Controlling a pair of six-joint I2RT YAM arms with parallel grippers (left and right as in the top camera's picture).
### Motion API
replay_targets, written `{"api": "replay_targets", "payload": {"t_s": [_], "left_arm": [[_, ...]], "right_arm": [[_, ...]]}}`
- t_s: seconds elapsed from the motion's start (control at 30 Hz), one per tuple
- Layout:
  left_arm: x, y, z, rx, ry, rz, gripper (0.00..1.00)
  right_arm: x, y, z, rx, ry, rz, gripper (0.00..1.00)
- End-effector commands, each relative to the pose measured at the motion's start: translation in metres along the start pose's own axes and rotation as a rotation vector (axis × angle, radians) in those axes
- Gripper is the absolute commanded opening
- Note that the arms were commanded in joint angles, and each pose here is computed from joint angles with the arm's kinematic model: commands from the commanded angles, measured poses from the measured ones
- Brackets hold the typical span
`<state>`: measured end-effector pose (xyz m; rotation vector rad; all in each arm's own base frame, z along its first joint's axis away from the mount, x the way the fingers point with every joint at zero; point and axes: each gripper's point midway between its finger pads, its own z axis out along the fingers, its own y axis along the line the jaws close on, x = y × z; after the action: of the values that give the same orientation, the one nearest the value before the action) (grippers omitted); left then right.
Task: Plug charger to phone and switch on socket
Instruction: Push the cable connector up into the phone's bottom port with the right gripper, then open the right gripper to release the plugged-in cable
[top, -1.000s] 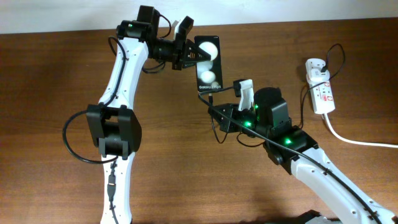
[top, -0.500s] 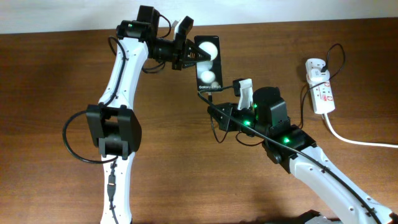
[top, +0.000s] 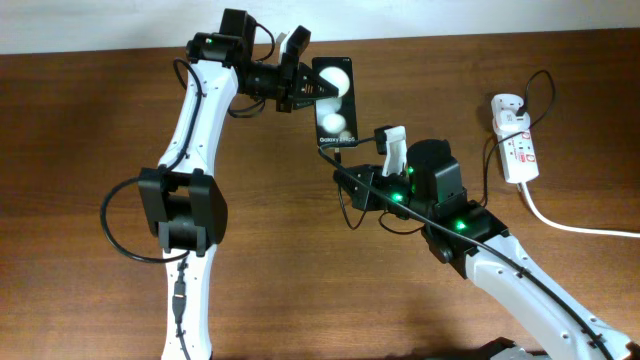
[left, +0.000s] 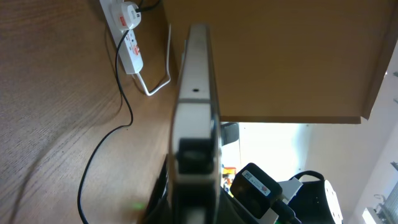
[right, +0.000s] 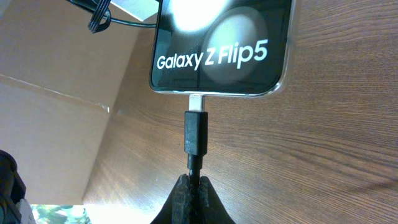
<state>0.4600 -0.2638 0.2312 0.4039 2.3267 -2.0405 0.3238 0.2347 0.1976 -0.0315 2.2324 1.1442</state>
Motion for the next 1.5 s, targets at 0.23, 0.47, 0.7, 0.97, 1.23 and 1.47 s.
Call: {"api": "replay_targets", "payload": {"t_s": [0.23,0.47,0.7,0.97,1.23,1.47], "left_arm": [[-0.001,-0.011,-0.002,0.033,-0.003,0.037,0.0],[-0.001,-0.011,-0.002,0.033,-0.003,0.037,0.0],[-0.001,-0.011,-0.002,0.033,-0.003,0.037,0.0],[-0.001,-0.011,-0.001,0.03,-0.001,0.036,0.0],[0.004,-0.012,0.006,0.032,0.016,0.047,0.0],[0.005,-0.012,0.006,0.032,0.018,0.045,0.0]], "right_arm": [[-0.004,-0.004,0.0,0.017,-0.016,0.003,0.04],[-0.005,-0.008,0.0,0.04,-0.023,-0.013,0.04],[-0.008,-0.007,0.0,0.035,-0.035,-0.018,0.04],[-0.021,-0.011,-0.005,0.026,-0.073,0.001,0.04],[-0.03,-0.01,-0.007,0.017,-0.103,-0.004,0.04],[-0.034,-0.011,-0.009,0.01,-0.112,0.0,0.04]]}}
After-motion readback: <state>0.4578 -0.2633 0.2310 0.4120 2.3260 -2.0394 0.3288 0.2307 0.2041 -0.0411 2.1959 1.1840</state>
